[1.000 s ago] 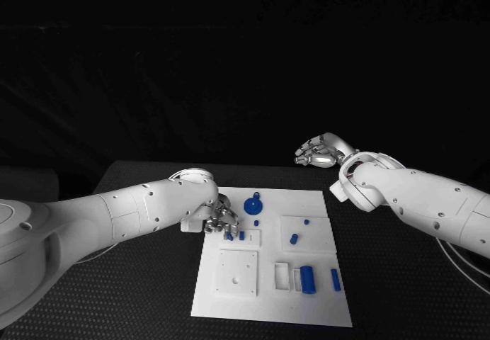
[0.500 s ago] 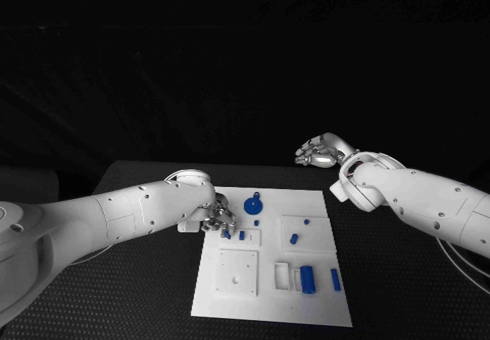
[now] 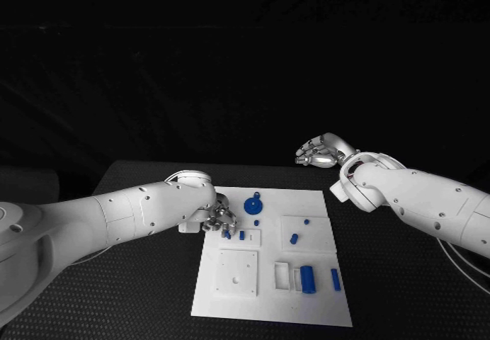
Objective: Assemble the parts on the task board
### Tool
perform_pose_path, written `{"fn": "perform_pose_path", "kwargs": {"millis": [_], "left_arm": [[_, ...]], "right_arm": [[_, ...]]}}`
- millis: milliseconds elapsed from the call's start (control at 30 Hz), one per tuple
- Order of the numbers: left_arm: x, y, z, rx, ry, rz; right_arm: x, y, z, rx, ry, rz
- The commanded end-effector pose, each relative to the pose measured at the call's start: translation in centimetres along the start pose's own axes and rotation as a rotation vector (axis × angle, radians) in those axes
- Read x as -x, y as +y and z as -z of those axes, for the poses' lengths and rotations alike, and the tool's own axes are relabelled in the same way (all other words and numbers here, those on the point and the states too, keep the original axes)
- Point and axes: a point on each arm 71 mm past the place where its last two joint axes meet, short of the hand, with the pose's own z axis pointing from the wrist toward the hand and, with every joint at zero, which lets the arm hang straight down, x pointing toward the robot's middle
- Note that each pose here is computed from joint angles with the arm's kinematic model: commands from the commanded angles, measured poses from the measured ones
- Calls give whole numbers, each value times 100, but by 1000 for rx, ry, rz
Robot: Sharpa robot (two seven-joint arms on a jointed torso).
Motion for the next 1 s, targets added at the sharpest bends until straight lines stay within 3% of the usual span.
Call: {"fn": "perform_pose_path", "kwargs": {"millis": [33, 533, 1000], "left_arm": [[-52, 33, -20, 22, -21, -22], [-171, 54, 27, -1, -104, -39], [-204, 24, 26, -10, -97, -18]], "right_arm": [[-12, 5, 5, 6, 14, 1], [1, -14, 17, 3, 12, 2], [-4, -13, 16, 3, 13, 1]]}}
